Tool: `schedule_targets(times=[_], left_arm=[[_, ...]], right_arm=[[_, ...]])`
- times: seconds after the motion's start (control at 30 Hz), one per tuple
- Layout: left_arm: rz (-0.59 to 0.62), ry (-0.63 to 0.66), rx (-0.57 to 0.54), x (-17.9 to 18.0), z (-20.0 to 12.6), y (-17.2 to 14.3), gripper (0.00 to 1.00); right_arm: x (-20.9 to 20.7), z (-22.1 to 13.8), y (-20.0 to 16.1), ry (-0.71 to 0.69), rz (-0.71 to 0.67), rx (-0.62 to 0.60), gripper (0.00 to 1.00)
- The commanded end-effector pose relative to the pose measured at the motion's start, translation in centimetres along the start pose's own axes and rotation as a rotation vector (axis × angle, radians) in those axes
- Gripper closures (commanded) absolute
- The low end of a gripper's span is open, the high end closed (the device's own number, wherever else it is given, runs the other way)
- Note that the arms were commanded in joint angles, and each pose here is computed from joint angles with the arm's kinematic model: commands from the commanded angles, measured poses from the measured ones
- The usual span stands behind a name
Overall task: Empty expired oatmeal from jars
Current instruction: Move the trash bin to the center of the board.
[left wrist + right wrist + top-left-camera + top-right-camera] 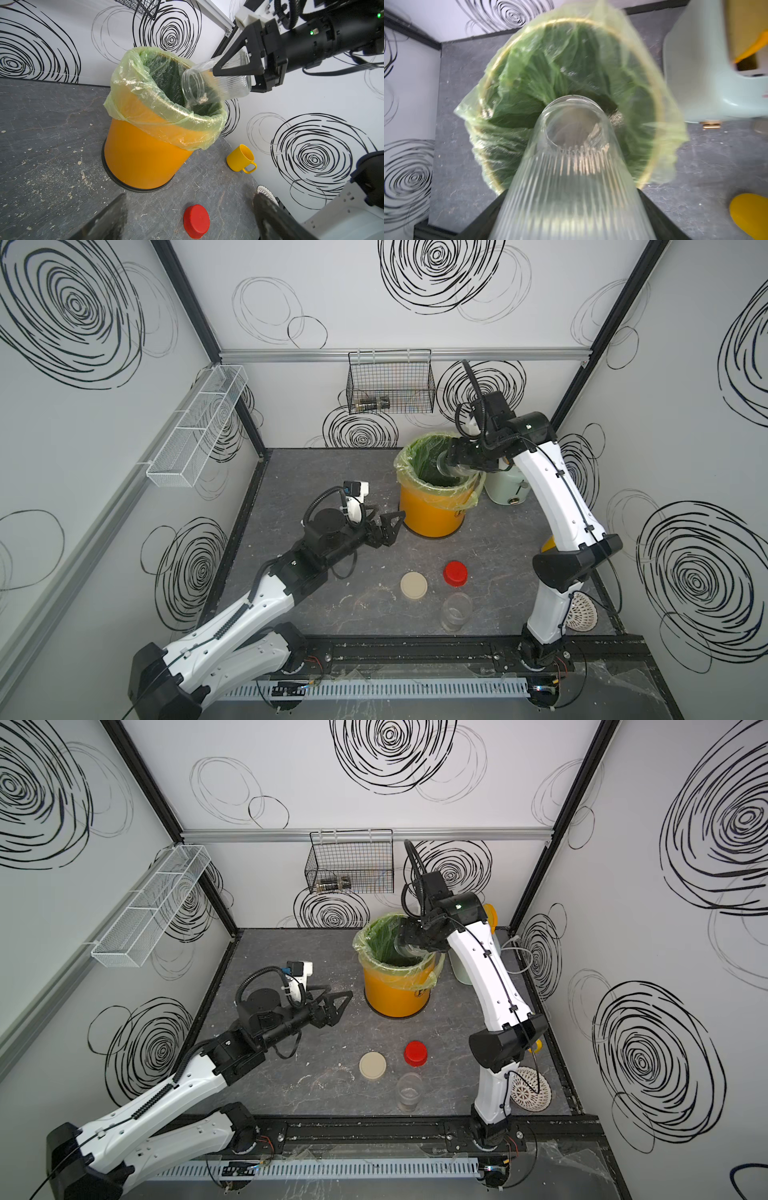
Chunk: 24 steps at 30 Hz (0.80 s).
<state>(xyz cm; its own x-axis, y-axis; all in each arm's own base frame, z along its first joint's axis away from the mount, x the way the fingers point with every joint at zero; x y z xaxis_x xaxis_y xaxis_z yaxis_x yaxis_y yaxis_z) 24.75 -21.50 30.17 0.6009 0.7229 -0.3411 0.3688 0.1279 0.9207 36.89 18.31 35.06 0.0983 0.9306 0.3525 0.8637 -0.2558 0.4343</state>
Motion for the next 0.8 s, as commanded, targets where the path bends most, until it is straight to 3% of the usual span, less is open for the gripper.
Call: schedule_targets(times=[0.0,0.27,0.4,0.53,0.6,0.7,0.77], left_arm=[[0.018,0.000,-0.036,0.0,-0.2,0.9,0.04],[0.019,-0.006,-0.038,-0.1,0.0,1.1,0.04],[0.023,-0.003,-0.034,-0.1,-0.1,1.1,0.04],[0.022,-0.007,-0.030,-0.1,0.1,1.0,0.04],[0.024,-0.010,-0.029,-0.2,0.1,1.0,0.04],[0.028,0.003,-0.032,0.0,-0.2,1.0,0.04],[0.028,0.004,-0.031,0.1,-0.2,1.0,0.04]], right_arm=[[-0.7,-1.5,1.3,0.012,0.009,-0.054,1.00],[1.2,-0.8,0.6,0.063,-0.022,-0.017,1.00],[-0.5,-2.8,1.7,0.045,0.019,-0.079,1.00],[2.4,0.9,-0.9,0.044,-0.045,0.026,1.00],[2.6,0.0,-0.4,0.064,-0.055,-0.001,1.00],[-1.0,-3.4,2.1,0.053,0.031,-0.094,1.00],[-1.4,-3.1,2.1,0.036,0.040,-0.092,1.00]])
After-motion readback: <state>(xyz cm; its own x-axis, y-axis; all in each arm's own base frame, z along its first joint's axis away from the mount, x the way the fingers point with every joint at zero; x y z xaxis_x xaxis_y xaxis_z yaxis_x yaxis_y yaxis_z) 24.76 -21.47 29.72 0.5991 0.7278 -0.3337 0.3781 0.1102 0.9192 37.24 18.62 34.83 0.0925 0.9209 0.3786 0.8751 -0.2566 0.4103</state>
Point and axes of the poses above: each gripper's point midway between its finger pads, its own z axis out along the fingers, its own x axis along the line the jaws close on, y = z × x, the point moved 3 cm from there along -z, back along the fingers, and after that the axes turned 11 degrees about z, right-handed, at the moved point
